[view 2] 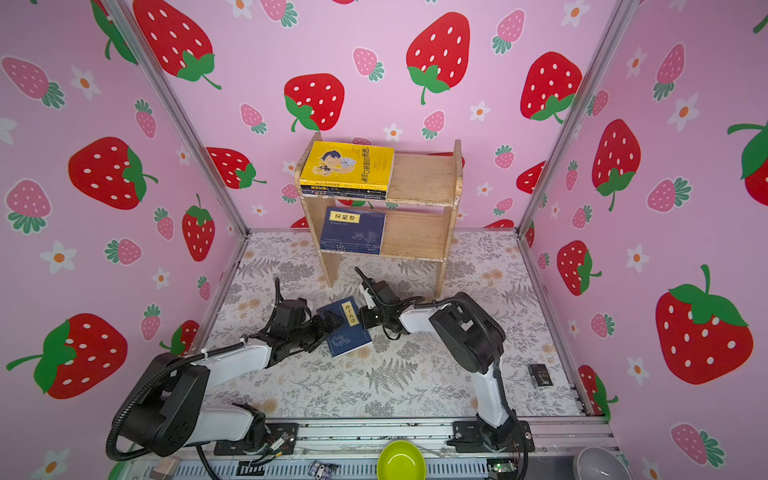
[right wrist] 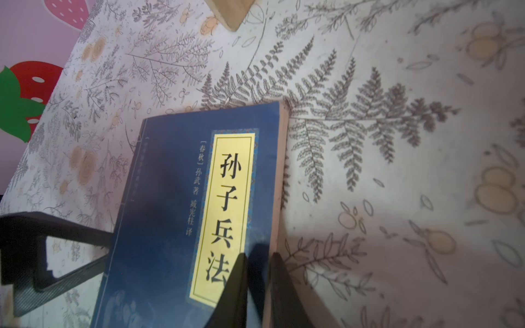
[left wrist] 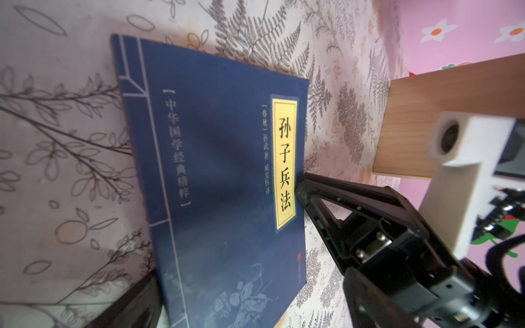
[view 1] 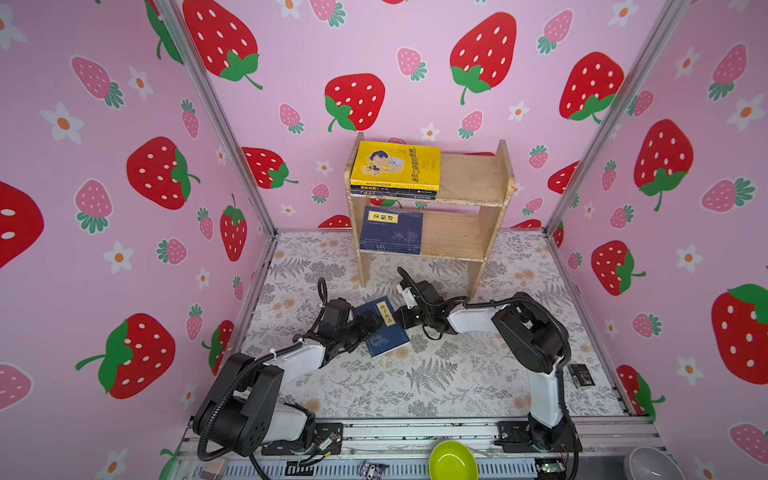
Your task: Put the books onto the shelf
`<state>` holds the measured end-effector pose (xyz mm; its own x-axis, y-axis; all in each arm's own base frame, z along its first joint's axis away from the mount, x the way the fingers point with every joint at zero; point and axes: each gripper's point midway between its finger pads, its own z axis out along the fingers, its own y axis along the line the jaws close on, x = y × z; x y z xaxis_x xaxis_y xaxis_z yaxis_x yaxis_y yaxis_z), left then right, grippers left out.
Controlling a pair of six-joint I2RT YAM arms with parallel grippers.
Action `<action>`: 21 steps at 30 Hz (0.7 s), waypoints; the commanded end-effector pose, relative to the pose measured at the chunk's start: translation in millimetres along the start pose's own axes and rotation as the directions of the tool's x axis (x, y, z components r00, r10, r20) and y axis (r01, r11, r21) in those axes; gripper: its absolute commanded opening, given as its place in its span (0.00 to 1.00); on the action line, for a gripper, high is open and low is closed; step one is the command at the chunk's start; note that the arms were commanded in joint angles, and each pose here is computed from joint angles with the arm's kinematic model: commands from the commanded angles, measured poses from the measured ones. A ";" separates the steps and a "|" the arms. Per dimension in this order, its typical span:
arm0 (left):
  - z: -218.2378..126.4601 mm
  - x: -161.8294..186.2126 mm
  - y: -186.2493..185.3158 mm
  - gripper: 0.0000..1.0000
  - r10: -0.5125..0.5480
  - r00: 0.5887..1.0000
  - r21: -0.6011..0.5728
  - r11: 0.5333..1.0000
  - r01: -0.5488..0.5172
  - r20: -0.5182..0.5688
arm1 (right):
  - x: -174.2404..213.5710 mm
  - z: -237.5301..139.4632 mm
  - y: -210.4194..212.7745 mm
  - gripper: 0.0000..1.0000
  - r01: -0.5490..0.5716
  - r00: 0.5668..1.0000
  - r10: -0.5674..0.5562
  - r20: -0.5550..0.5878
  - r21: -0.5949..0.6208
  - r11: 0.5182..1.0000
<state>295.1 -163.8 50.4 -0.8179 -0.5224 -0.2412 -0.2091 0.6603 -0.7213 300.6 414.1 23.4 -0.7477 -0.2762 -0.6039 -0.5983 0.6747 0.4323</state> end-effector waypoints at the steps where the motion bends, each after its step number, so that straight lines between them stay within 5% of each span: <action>1: -4.4 1.4 -15.8 1.00 -0.023 1.000 0.124 0.992 0.020 0.017 | 89.5 19.2 -31.3 0.17 -0.005 0.966 0.033 -0.255 0.108 0.994; 5: -29.6 -16.5 -50.2 1.00 0.003 0.992 0.257 0.966 -0.036 0.127 | 97.1 25.3 -31.9 0.17 -0.002 0.960 0.029 -0.279 0.097 0.995; 10: -50.0 -27.7 -60.4 1.00 -0.001 0.977 0.283 0.957 -0.061 0.213 | 96.7 26.8 -26.5 0.17 0.010 0.959 0.011 -0.282 0.072 0.997; 21: -25.4 -19.5 -27.5 0.90 -0.111 0.983 0.203 0.976 0.080 0.148 | 89.1 26.3 -19.1 0.17 0.018 0.964 -0.007 -0.266 0.041 0.999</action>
<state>293.9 -154.4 80.0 -0.7200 -0.6441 -0.2584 -0.1849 0.5369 -0.8231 306.1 432.4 23.6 -0.7100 -0.2807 -0.6459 -0.6420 0.6348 0.4299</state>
